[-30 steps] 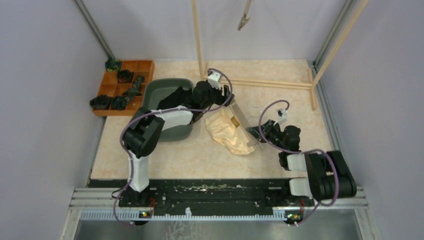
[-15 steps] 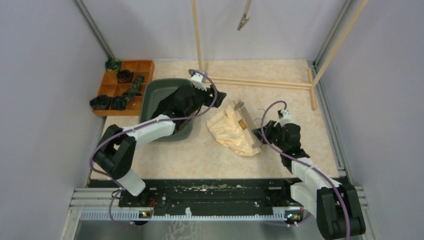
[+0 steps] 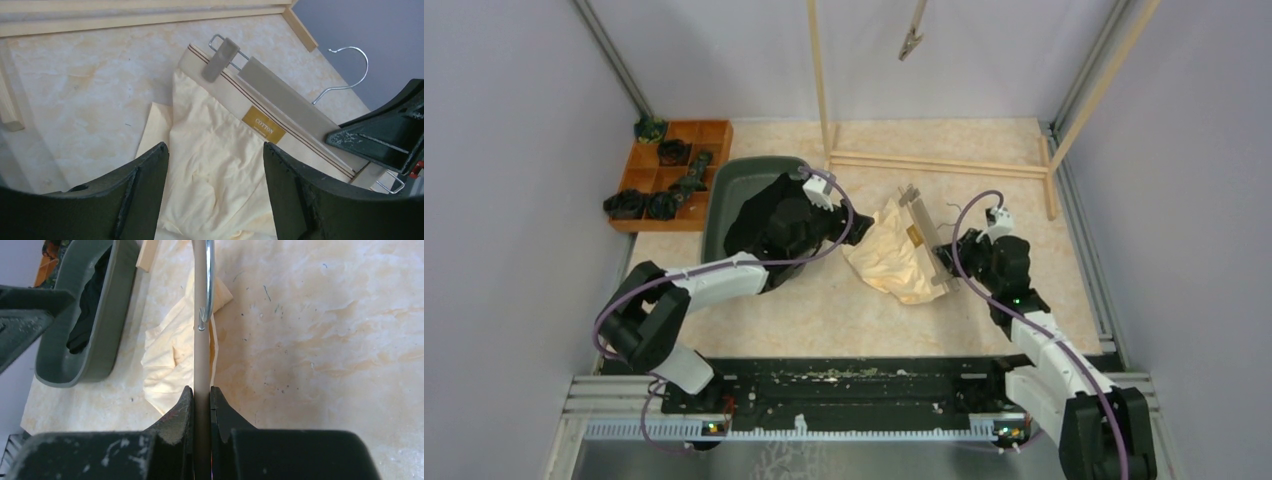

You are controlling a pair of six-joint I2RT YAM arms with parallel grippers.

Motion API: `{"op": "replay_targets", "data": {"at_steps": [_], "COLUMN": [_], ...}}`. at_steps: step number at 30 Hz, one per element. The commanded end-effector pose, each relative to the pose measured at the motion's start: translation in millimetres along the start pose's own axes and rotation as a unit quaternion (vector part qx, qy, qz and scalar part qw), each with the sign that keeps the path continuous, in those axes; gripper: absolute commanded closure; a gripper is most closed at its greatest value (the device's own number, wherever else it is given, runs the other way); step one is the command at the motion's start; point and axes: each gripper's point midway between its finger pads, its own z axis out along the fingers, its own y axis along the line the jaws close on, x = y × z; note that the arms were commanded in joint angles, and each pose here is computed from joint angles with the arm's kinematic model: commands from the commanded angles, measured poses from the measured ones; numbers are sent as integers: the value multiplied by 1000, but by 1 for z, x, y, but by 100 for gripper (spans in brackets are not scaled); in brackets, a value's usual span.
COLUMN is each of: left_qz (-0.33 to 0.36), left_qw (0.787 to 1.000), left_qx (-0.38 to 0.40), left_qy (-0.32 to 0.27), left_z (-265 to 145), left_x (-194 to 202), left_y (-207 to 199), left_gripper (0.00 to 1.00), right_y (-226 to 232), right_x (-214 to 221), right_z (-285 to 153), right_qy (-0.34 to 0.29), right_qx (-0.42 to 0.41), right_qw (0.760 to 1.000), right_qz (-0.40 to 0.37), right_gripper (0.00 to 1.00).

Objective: Clip the underwear to the hanger
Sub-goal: Pick up the hanger at the center of the board.

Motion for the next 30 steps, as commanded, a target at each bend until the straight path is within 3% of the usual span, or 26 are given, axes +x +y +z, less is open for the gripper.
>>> {"op": "replay_targets", "data": {"at_steps": [1,17,30], "left_qz": [-4,-25,-21], "left_qw": [999,998,997], "left_qx": [31,54,76], "left_qy": [-26,-23,-2], "left_z": [-2,-30,-39], "left_x": [-10,-4,1], "left_y": [-21,-45,-68], "left_gripper": [25,25,25], "right_y": [27,58,102], "right_x": [-53,-157,-268], "right_z": [-4,-29,-72], "right_qy": [-67,-145,-228], "right_qx": [-19,41,84], "right_qw": [997,984,954], "right_qz": [-30,-95,-173], "right_gripper": [100,100,100]}}
